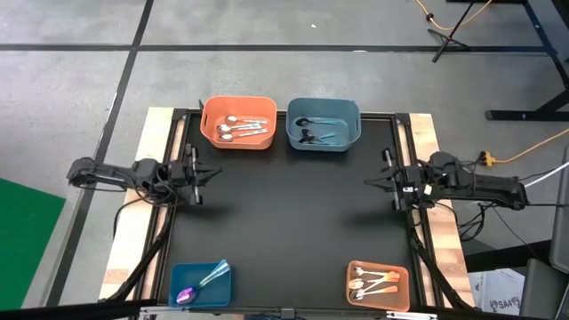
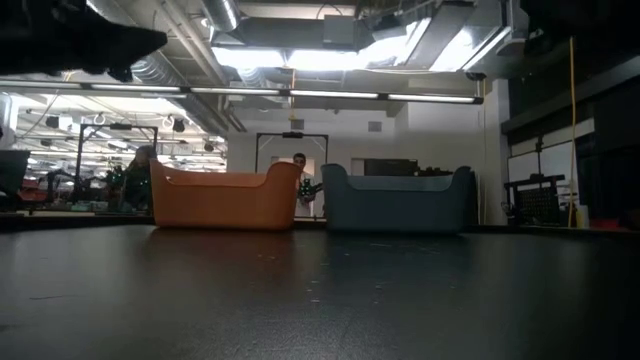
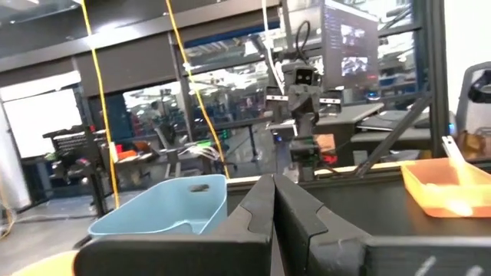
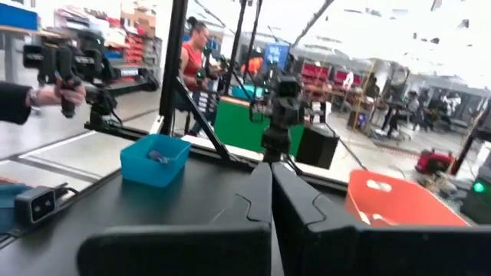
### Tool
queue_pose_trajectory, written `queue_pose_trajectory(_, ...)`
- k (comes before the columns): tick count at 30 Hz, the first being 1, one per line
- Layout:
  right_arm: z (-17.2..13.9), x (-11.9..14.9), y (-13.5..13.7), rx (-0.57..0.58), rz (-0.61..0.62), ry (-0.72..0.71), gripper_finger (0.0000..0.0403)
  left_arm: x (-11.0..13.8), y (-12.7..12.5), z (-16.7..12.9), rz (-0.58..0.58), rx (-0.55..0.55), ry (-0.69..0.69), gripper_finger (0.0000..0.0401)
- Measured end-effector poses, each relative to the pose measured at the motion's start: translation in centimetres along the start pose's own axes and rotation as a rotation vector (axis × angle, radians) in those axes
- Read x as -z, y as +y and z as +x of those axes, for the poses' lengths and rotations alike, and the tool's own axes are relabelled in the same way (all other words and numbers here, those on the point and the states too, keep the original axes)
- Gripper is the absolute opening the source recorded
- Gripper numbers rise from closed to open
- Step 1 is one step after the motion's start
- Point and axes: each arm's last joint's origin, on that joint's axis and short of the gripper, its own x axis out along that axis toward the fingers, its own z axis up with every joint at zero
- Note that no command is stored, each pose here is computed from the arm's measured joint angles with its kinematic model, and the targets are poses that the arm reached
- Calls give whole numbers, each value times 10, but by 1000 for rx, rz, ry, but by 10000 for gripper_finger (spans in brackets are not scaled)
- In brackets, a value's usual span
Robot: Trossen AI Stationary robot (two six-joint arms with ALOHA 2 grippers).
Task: Sort silverware by color (type)
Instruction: Return to Home Position
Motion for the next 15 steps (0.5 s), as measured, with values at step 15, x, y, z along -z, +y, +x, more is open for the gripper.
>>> queue_pose_trajectory(15, 5, 37, 6, 0, 62, -9, 0, 18, 9, 2, -45, 25, 2, 0)
